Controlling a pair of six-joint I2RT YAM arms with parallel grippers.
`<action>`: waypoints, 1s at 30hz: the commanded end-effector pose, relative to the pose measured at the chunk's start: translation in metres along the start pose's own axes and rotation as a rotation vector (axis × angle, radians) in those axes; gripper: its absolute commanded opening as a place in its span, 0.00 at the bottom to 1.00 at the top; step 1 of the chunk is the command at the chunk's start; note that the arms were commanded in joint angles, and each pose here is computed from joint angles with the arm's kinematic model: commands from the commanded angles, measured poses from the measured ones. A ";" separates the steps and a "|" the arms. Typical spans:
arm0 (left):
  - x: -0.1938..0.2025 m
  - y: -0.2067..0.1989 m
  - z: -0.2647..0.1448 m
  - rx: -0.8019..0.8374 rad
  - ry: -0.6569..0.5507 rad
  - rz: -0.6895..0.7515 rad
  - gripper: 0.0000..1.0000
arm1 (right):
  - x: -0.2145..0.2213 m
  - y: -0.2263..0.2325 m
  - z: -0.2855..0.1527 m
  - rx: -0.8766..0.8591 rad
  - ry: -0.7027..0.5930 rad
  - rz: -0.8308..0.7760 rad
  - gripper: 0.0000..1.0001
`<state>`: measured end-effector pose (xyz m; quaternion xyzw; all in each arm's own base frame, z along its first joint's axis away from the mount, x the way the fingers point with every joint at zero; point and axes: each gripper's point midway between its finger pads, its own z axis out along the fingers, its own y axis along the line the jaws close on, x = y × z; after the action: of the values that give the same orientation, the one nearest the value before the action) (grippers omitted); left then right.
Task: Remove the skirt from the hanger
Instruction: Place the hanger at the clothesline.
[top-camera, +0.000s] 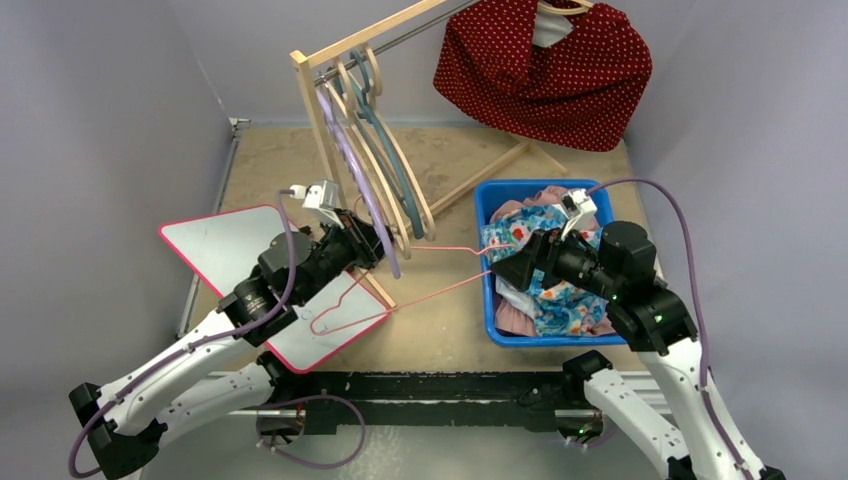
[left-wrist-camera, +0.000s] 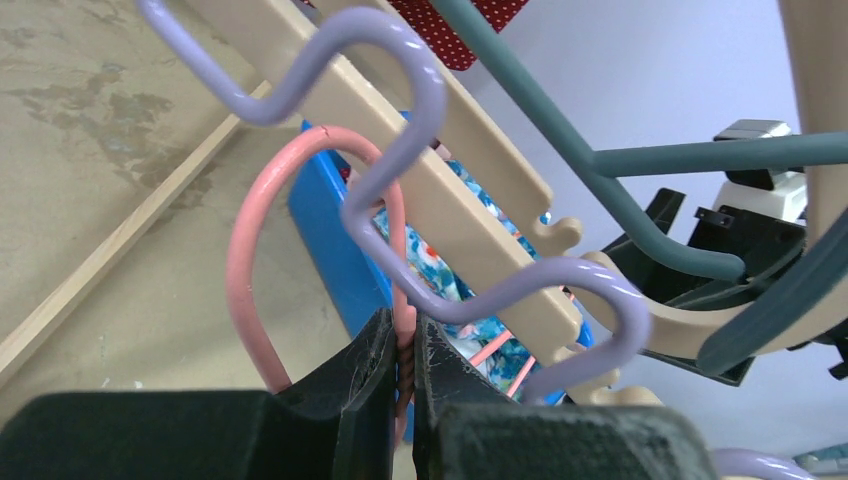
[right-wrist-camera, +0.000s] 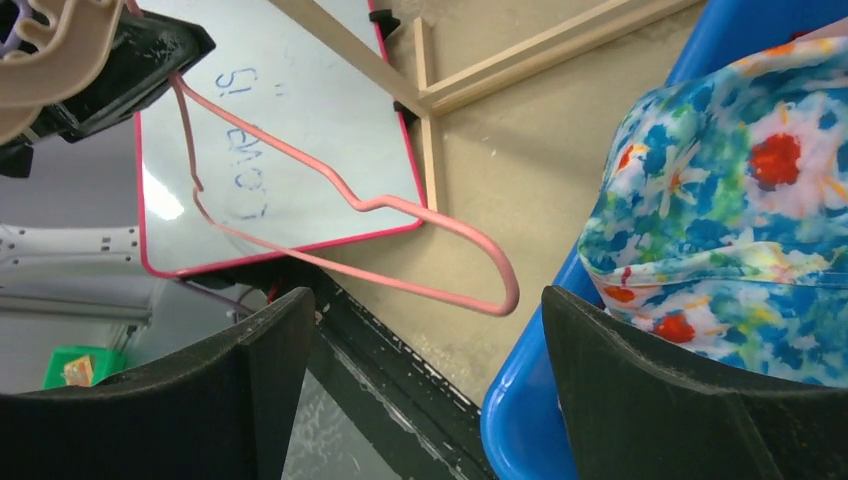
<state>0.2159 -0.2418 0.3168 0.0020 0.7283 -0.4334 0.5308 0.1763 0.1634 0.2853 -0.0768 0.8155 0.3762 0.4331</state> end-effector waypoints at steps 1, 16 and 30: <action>-0.014 -0.023 -0.001 0.107 -0.038 0.024 0.00 | 0.001 0.015 0.001 -0.110 0.009 -0.065 0.84; -0.010 -0.038 -0.002 0.196 -0.022 0.043 0.00 | 0.006 0.051 -0.007 -0.365 -0.076 -0.089 0.60; -0.006 -0.011 0.006 0.047 -0.002 0.057 0.30 | -0.012 0.036 -0.011 -0.274 -0.243 -0.081 0.00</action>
<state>0.2100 -0.2593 0.3155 0.0517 0.7212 -0.4539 0.5208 0.1389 0.1941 0.3007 -0.1601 0.7032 0.5128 0.4657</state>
